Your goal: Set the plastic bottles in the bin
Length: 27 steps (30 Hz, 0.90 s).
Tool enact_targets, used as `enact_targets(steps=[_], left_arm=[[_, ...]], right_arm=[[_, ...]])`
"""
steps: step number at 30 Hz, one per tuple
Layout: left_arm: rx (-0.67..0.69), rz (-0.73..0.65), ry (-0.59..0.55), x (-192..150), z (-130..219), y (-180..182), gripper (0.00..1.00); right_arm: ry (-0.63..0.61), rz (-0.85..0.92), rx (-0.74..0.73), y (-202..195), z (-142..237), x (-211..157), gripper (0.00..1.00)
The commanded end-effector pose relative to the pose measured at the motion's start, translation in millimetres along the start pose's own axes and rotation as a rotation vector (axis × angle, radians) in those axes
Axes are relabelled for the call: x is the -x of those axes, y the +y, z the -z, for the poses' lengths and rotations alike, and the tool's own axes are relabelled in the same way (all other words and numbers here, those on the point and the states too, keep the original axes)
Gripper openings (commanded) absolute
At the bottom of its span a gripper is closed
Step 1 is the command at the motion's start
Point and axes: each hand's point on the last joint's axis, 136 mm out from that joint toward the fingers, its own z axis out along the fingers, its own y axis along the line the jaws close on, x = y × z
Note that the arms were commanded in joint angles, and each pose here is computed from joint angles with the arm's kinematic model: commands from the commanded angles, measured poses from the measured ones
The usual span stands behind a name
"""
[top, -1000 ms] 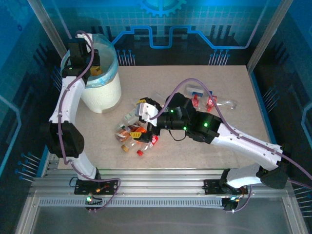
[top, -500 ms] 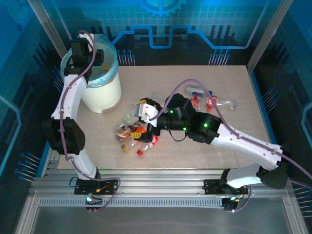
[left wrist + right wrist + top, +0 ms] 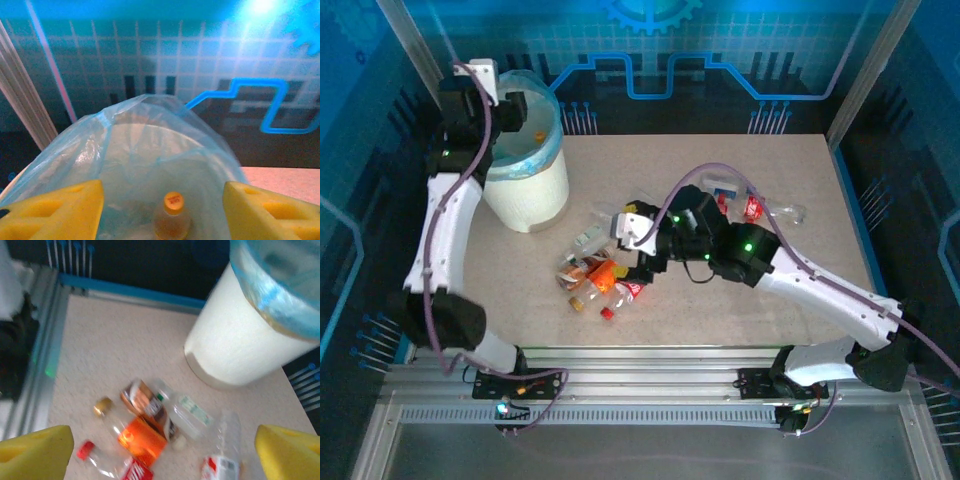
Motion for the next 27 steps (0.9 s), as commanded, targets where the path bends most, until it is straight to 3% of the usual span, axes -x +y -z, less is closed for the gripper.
enact_targets(steps=[1,4,7,13,16,21,27], left_arm=[[-0.153,-0.025,-0.099,19.8,50.4,-42.2,0.65],[-0.325,-0.121,-0.129,0.6,85.3,-85.4,0.69],[-0.463,-0.134,-0.139,-34.0,109.7,-114.4,0.77],[-0.809,-0.207,-0.029,-112.8,174.8,-163.6,0.81],[-0.918,-0.244,0.013,-148.1,205.7,-172.2,0.84],[-0.972,-0.266,0.023,-192.3,233.6,-166.5,0.88],[-0.881,-0.221,0.049,-226.2,232.8,-148.8,0.88]], right_arm=[[0.080,0.175,0.145,23.2,8.4,-47.4,0.95],[0.118,0.331,0.156,22.7,-6.2,-84.7,0.98],[0.161,0.471,0.158,22.3,-29.5,-120.6,1.00],[0.211,0.423,0.306,27.5,-51.7,-161.4,1.00],[0.256,0.431,0.335,26.0,-66.7,-177.9,0.99],[0.315,0.449,0.370,27.0,-99.3,-201.8,0.95],[0.430,0.465,0.424,24.5,-126.9,-234.8,0.94]])
